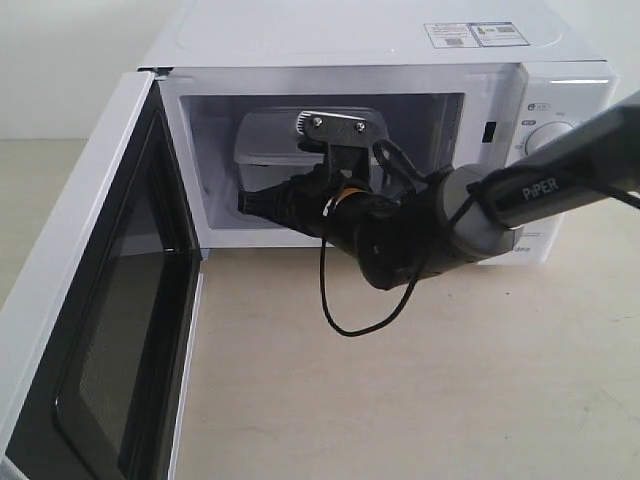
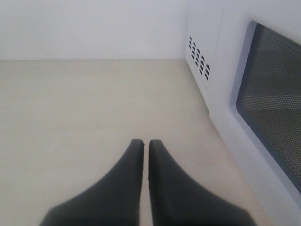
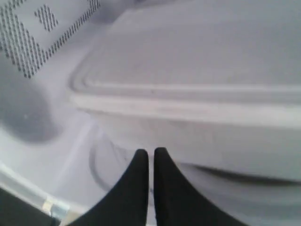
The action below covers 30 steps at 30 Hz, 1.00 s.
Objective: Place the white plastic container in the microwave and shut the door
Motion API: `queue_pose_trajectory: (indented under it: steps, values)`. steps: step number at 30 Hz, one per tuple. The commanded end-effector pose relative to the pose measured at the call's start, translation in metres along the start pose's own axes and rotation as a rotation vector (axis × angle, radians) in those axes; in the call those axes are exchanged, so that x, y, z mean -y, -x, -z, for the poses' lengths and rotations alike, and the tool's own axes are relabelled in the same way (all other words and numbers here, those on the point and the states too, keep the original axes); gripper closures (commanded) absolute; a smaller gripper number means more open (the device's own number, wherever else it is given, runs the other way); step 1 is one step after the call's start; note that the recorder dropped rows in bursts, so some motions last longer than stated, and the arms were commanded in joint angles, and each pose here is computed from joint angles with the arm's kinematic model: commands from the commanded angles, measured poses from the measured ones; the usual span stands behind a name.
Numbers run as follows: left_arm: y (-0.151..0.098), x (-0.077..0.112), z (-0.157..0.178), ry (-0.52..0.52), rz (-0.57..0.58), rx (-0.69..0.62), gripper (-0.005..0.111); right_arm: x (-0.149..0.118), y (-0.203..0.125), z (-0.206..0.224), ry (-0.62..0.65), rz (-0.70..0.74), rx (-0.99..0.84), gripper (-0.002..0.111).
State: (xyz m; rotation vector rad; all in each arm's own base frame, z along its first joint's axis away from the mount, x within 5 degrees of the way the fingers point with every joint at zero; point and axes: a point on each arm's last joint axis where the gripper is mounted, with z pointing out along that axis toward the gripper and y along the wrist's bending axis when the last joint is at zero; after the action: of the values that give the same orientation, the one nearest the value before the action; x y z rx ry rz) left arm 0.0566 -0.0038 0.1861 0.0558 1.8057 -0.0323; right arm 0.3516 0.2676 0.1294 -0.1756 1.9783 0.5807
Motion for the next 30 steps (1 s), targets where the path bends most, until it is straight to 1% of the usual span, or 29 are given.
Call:
queue_pose_trajectory:
  steps: [1, 6, 9, 12, 16, 18, 20, 25, 30]
  values:
    - [-0.001, 0.0, 0.0, 0.002, 0.014, 0.004, 0.102, -0.006, -0.006, 0.015, -0.002, 0.0, -0.009, 0.108]
    - [-0.001, 0.0, 0.0, 0.002, 0.014, 0.004, 0.102, -0.013, -0.01, 0.041, 0.013, 0.008, -0.006, 0.108]
    - [-0.001, 0.0, 0.0, 0.002, 0.014, 0.004, 0.102, -0.021, -0.009, 0.067, 0.04, 0.035, -0.019, 0.108]
    - [-0.001, 0.0, 0.0, 0.002, 0.014, 0.004, 0.102, -0.027, -0.007, 0.096, 0.061, 0.071, -0.074, 0.108]
    - [-0.001, 0.0, 0.0, 0.002, 0.014, 0.004, 0.102, -0.024, 0.004, 0.135, 0.053, 0.016, -0.142, 0.108]
    - [-0.001, 0.0, 0.0, 0.002, 0.014, 0.004, 0.102, -0.022, 0.01, 0.156, 0.055, 0.025, -0.165, 0.108]
    - [-0.001, 0.0, 0.0, 0.002, 0.014, 0.004, 0.102, -0.022, 0.013, 0.175, 0.072, 0.018, -0.22, 0.108]
    - [-0.001, 0.0, 0.0, 0.002, 0.014, 0.004, 0.102, -0.03, 0.021, 0.222, 0.157, 0.025, -0.429, 0.108]
    - [-0.001, 0.0, 0.0, 0.002, 0.014, 0.004, 0.102, -0.031, 0.025, 0.269, 0.228, 0.091, -0.584, 0.108]
